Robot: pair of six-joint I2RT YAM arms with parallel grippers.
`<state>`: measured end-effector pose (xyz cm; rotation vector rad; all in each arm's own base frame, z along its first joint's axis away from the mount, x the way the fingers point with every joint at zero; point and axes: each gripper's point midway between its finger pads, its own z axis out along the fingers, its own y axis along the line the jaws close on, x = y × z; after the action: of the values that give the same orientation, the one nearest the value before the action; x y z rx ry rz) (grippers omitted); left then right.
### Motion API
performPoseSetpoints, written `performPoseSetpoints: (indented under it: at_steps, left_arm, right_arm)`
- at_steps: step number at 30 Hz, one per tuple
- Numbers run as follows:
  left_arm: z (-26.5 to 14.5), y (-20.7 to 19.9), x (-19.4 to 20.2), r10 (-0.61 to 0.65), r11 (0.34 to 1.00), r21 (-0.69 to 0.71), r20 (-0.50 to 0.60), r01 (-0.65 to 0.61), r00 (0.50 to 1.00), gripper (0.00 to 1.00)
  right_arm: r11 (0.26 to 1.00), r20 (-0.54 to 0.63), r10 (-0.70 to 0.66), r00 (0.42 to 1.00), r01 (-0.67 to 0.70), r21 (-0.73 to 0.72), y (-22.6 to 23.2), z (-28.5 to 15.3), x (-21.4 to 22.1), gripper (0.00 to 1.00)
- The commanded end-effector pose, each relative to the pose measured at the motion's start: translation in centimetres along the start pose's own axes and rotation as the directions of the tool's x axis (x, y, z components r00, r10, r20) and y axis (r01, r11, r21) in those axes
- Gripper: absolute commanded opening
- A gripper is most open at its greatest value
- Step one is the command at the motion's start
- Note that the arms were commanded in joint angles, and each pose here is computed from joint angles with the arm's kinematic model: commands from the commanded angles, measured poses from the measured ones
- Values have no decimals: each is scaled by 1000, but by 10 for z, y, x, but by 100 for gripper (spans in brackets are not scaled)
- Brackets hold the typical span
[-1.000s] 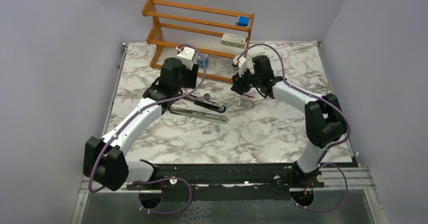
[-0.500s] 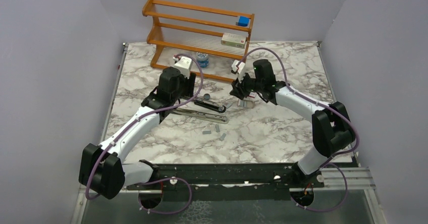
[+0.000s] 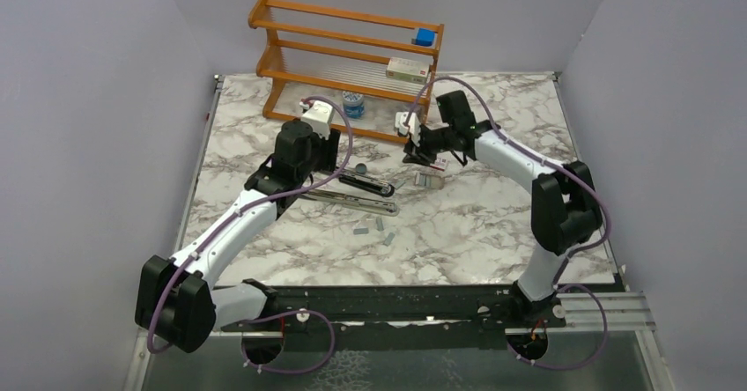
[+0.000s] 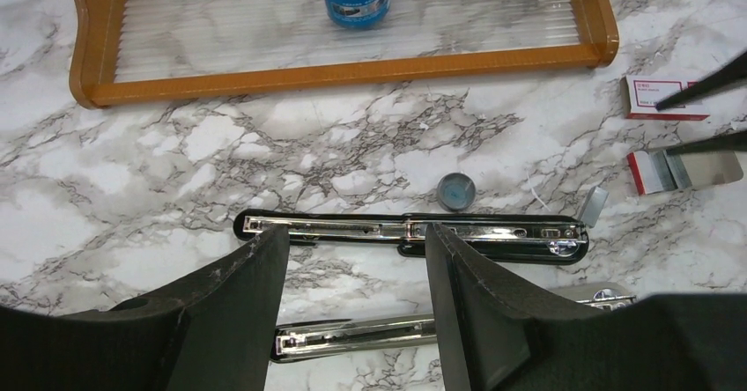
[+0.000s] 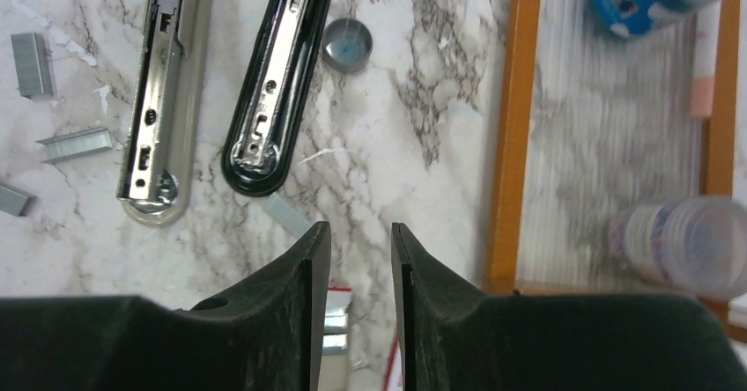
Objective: Load the staples into the stapler
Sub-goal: Pick up the staple from the center of the board.
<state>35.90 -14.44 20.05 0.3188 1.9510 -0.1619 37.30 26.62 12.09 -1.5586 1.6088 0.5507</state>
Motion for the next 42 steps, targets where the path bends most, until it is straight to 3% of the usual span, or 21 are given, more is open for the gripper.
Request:
performPoseSetpoints:
  at_steps: [1, 12, 15, 18, 20, 23, 27, 31, 34, 37, 42]
  left_arm:
    - [-12, 9, -12, 2, 999, -35, 44, -1, 999, 62]
    - [-12, 14, -5, 0, 998, -65, 27, 2, 1000, 62]
    - [-11, 15, -5, -3, 997, -72, 25, 5, 1000, 62]
    - [-10, 17, -5, -12, 996, -83, 28, 14, 1000, 62]
    - [-7, 18, -4, -16, 996, -91, 26, 18, 1000, 62]
    - [-5, 19, -5, -16, 995, -97, 24, 18, 1000, 62]
    - [-3, 20, -9, -17, 994, -103, 37, 21, 999, 62]
    - [-2, 20, -10, -20, 994, -107, 44, 24, 999, 63]
    - [-3, 21, -12, -28, 993, -113, 48, 33, 998, 62]
    - [-6, 22, -12, -37, 993, -112, 53, 43, 998, 63]
    - [-10, 19, -8, -46, 994, -95, 52, 50, 998, 63]
  right_arm:
    - [969, 113, -58, 992, 84, -234, 11, 5, -8, 35]
    - [916, 89, -25, 996, 59, -396, 30, 30, 24, 37]
    - [916, 122, -14, 992, 62, -396, 28, 29, 14, 36]
    - [956, 142, -25, 990, 65, -287, 19, 30, 1, 34]
    - [991, 131, -29, 991, 46, -127, 9, 30, -7, 34]
    - [985, 116, 118, 986, -131, 109, -2, 18, -17, 34]
    - [875, 129, 389, 912, -409, 260, 15, 2, -34, 34]
    - [761, 167, 534, 829, -557, 331, 67, 6, -52, 37]
    - [622, 194, 675, 712, -691, 370, 96, 10, -51, 44]
    - [522, 157, 769, 619, -751, 404, 119, 19, -39, 47]
    - [487, 99, 788, 607, -714, 503, 145, 31, -26, 51]
